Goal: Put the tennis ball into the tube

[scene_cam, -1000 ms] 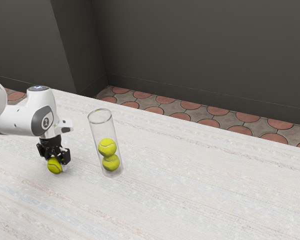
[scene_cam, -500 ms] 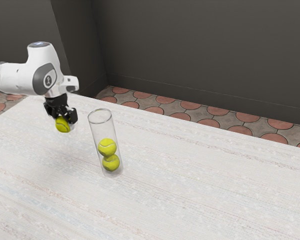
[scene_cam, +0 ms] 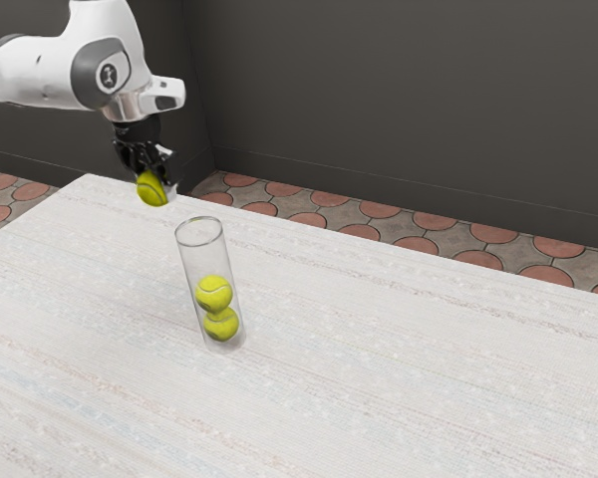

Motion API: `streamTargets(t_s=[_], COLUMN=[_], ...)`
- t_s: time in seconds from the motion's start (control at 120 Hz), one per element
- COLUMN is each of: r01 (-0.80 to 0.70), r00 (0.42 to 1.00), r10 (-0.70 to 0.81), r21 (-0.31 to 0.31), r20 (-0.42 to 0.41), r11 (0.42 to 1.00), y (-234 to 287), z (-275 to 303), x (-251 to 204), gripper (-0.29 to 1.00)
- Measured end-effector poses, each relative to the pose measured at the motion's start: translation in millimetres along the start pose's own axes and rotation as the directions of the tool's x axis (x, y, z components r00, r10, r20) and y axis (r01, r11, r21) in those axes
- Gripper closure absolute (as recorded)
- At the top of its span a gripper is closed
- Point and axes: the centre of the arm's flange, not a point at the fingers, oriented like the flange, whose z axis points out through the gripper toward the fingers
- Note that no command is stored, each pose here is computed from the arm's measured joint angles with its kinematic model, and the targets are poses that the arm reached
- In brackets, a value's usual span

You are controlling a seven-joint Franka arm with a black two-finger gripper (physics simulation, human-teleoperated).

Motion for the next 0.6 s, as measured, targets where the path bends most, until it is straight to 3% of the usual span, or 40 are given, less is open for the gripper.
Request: streamTargets(t_s=[0.6], r01=[-0.048], r00=[0.995], r10=[0.048], r21=[-0.004], r20=[0.093], r11=[0.999], y=[119.9], z=[-41.9], x=[-25.9], gripper=[0.34])
